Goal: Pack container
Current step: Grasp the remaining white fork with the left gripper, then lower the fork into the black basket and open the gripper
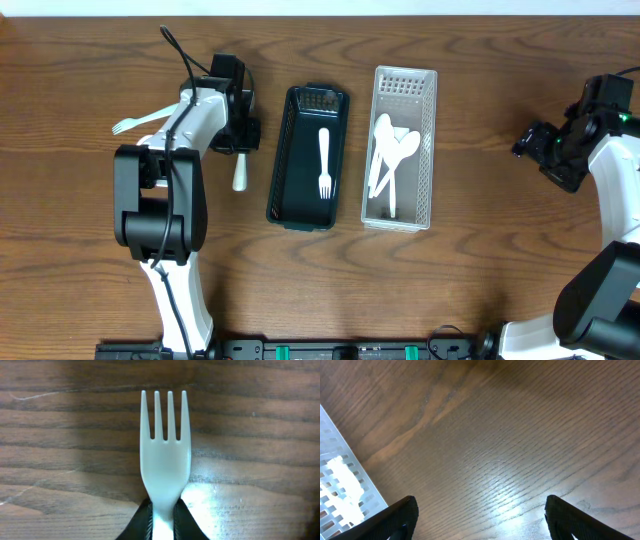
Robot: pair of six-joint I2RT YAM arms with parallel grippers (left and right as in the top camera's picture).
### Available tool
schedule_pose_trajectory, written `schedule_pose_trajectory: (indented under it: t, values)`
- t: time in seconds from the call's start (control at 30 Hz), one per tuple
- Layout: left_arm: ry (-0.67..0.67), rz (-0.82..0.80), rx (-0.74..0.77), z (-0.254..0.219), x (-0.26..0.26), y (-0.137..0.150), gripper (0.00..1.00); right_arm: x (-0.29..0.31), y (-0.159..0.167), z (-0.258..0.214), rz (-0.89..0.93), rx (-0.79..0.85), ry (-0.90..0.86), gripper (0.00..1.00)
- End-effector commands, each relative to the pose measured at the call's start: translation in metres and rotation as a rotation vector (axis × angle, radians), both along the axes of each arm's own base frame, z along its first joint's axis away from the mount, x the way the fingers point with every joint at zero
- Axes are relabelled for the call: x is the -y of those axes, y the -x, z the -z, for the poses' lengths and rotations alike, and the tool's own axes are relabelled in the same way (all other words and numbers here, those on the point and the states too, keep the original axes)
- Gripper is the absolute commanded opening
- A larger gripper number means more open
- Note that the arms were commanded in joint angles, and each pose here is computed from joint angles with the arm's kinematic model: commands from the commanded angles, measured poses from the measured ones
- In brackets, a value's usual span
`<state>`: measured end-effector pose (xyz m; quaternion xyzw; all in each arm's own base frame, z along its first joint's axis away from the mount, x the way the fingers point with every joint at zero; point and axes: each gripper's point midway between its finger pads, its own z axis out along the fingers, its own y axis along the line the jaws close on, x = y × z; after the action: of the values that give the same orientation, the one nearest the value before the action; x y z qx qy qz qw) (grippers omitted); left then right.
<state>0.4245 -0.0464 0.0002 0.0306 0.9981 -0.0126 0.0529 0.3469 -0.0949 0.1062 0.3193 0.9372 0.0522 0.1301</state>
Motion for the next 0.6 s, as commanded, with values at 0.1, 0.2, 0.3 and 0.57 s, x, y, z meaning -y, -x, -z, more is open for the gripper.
schedule_pose_trajectory:
  t: [0.1, 0.2, 0.3, 0.57]
  values:
    - [-0.003, 0.008, -0.046, 0.007, -0.001, 0.01, 0.06, 0.001, 0.001, 0.002, 0.0, -0.007, -0.003, 0.84]
    - [-0.004, 0.008, -0.054, 0.002, -0.001, 0.013, 0.06, 0.001, 0.001, 0.002, 0.0, -0.007, -0.003, 0.84]
    - [-0.003, 0.009, -0.04, -0.012, -0.001, 0.012, 0.06, 0.001, 0.001, 0.002, 0.0, -0.007, -0.003, 0.84]
    - [0.01, 0.034, 0.082, -0.088, 0.009, 0.012, 0.06, 0.001, 0.001, 0.002, 0.0, -0.006, -0.002, 0.85]
